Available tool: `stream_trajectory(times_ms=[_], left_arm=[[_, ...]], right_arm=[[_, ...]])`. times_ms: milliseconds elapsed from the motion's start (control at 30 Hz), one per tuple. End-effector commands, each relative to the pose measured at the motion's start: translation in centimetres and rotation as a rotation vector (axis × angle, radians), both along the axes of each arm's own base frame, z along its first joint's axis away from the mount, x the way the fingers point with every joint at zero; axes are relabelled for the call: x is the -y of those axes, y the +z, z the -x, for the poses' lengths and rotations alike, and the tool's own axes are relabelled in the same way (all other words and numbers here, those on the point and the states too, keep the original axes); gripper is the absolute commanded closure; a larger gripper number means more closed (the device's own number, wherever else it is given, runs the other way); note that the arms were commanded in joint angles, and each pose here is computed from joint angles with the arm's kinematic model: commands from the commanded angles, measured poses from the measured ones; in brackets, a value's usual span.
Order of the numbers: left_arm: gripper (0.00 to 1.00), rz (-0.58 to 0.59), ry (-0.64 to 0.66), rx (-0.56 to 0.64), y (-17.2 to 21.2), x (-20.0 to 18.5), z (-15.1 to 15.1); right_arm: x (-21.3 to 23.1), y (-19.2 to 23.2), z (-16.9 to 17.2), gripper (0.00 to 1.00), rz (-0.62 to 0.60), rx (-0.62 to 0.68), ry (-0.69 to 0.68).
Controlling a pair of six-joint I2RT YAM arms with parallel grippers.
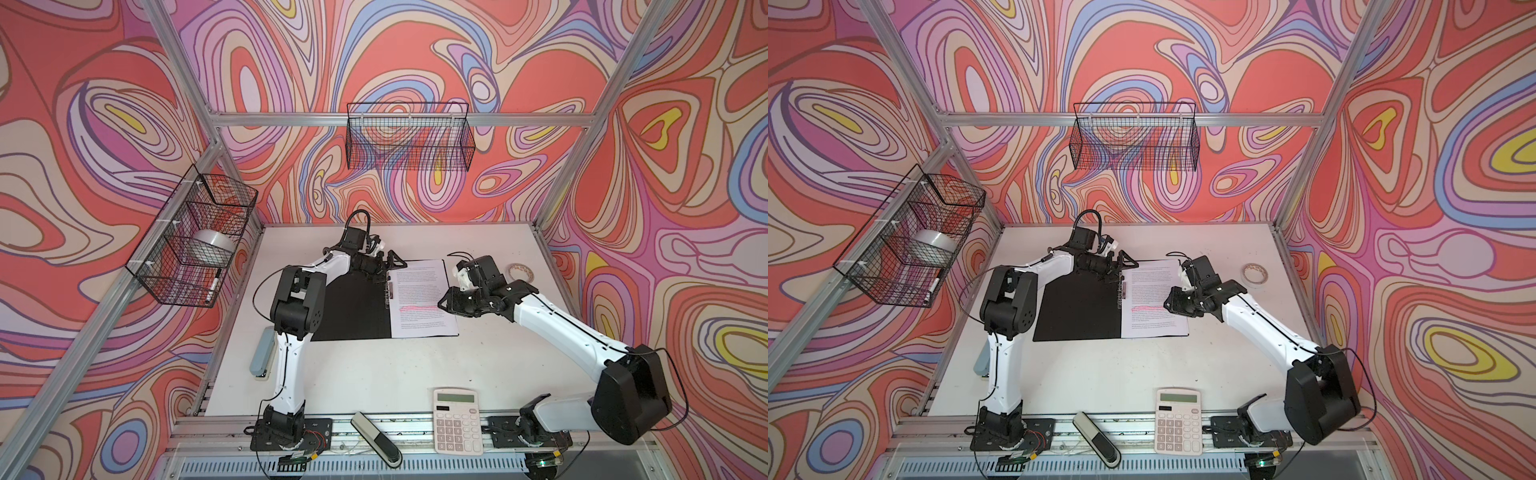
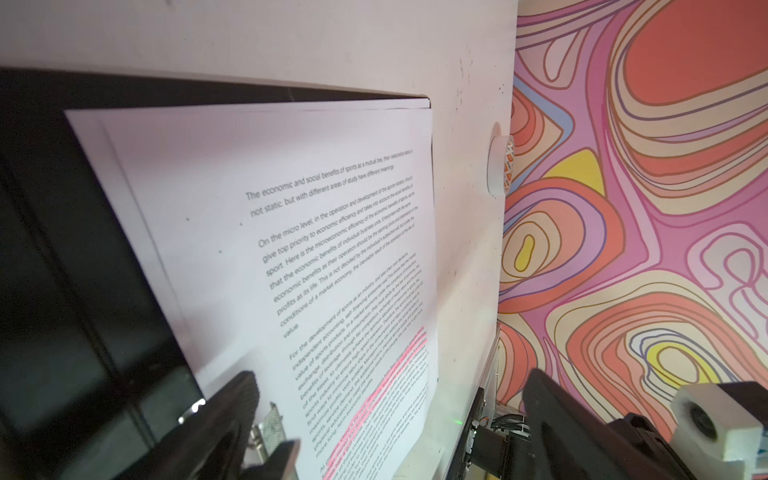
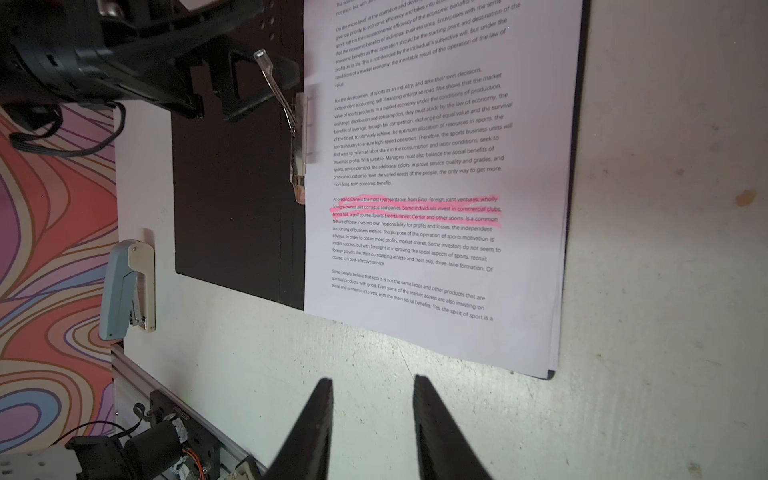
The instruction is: Put the files into the folder
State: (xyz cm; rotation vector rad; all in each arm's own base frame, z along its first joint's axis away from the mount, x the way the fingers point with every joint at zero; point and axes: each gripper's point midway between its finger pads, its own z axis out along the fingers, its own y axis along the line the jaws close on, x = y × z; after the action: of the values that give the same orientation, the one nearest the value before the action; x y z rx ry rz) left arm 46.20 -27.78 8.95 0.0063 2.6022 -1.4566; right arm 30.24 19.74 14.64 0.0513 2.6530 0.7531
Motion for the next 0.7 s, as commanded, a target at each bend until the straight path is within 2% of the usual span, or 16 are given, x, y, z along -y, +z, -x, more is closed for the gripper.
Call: stream_trajectory(times_ms=[0, 300, 367, 433, 567, 667], left_arm=[[0.0, 0.054, -0.023, 0.067, 3.7, 0.8, 0.7], [0.0, 0.038, -0.06, 0.171, 7.4, 0.6, 2.6], [0.0, -0.019, -0.065, 0.173, 7.6, -0.1, 3.2], [0.0, -0.152, -0.053, 0.21, 7.6, -1.7, 3.6], [0.0, -0.345, -0.067, 0.272, 7.8, -5.3, 5.0], [0.0, -0.391, -0.05, 0.287, 8.9, -7.9, 6.4]], right_arm=[[0.0, 0.0, -0.4, 0.66, -0.004, 0.006, 0.002], [0.2, 0.8, -0.3, 0.66, -0.008, 0.023, -0.006], [0.3, 1.0, -0.3, 0.66, 0.002, 0.026, -0.006], [0.5, 1.1, -0.3, 0.66, 0.02, 0.02, -0.003], [0.7, 1.9, -0.5, 0.66, 0.057, 0.021, 0.009], [0.5, 3.2, -1.2, 0.65, 0.063, 0.043, 0.027]])
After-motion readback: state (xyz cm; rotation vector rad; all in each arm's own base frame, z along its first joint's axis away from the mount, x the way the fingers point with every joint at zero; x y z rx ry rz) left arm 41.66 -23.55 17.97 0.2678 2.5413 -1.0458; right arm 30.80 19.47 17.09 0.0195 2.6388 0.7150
